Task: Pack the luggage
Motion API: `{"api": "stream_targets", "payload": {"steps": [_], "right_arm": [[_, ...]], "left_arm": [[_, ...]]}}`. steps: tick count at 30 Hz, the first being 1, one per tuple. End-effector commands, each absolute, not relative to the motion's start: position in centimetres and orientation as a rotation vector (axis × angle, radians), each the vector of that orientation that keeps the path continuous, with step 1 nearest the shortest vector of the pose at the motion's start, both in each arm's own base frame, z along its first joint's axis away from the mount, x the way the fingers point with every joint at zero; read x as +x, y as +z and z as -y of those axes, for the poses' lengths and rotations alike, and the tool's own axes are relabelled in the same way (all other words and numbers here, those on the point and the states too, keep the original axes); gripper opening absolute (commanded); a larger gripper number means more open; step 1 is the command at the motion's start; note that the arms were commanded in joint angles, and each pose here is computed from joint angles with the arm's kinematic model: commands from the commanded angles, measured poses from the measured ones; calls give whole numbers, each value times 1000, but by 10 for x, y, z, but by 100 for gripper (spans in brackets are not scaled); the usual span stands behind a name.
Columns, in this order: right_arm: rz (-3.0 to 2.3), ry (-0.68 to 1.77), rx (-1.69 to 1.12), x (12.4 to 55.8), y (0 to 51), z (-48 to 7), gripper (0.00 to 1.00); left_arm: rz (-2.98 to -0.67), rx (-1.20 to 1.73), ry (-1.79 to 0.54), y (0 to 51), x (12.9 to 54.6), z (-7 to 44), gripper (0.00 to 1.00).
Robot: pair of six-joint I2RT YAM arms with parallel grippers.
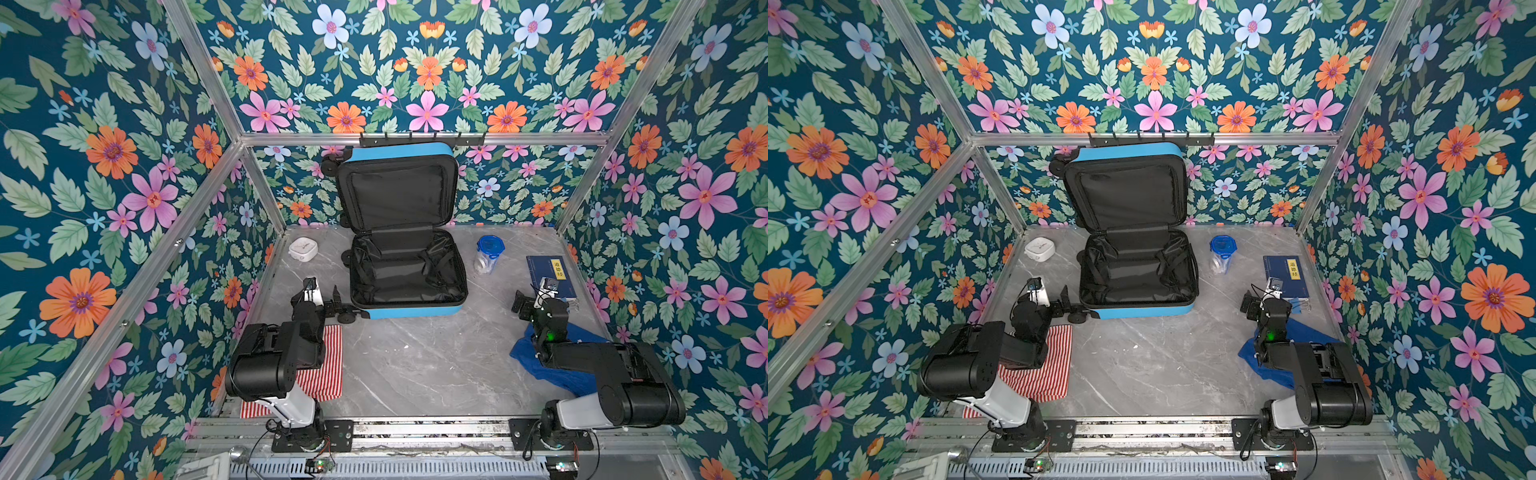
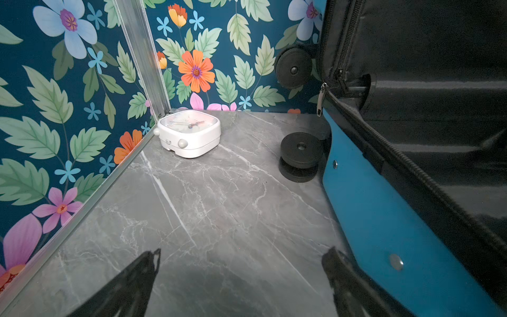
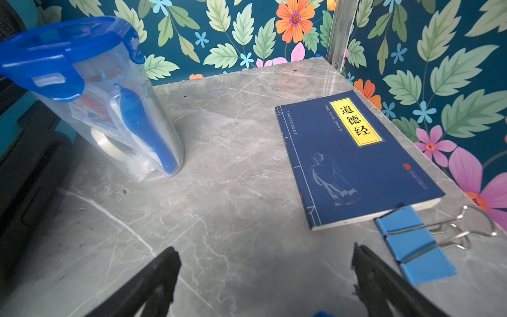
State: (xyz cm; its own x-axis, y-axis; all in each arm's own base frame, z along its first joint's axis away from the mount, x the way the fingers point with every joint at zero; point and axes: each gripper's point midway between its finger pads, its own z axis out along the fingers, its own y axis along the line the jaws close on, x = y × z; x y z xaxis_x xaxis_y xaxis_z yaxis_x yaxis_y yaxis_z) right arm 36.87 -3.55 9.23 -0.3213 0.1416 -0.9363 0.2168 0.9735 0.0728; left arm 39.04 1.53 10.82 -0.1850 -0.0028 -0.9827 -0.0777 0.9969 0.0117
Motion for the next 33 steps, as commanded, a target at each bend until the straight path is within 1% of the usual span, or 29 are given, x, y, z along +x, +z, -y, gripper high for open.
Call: {"api": "stream_targets", "payload": {"steps": [1, 4, 6, 9, 15, 18, 23, 24, 26, 27, 29, 33], "right_arm": [[-1873, -67, 258, 371, 100, 35, 99], [-1917, -87, 283, 371, 108, 38, 99], [-1922, -106, 315, 371, 120, 43, 99], [-1908, -87, 285, 367, 135, 39, 99], [-1836, -34, 368, 341, 174, 40, 99], [-1822, 21, 523, 323, 191, 46, 99], [-1902, 89, 926, 275, 194, 57, 99], [-1914, 141, 971, 269, 194, 53, 99], [-1915, 338, 871, 271, 207, 26, 99], [-1894, 417, 847, 272, 212, 16, 96], [-1877, 596, 792, 273, 218, -7, 91], [-1974, 813, 774, 274, 211, -42, 84]], "left_arm": [[-1728, -73, 70, 115, 389, -17, 100], [-1715, -99, 83, 124, 386, -21, 100], [-1737, -129, 106, 130, 390, -27, 100], [-1777, -174, 141, 138, 397, -35, 100], [-1670, -329, 144, 196, 392, -51, 100], [-1640, -523, 107, 225, 381, -65, 100], [-1759, -703, 51, 249, 360, -68, 100], [-1790, -708, 18, 250, 356, -63, 100], [-1881, -665, -119, 247, 353, -40, 100], [-1915, -625, -185, 246, 352, -28, 97], [-2012, -568, -323, 231, 346, -3, 86], [-2172, -610, -377, 179, 315, 18, 81]]}}
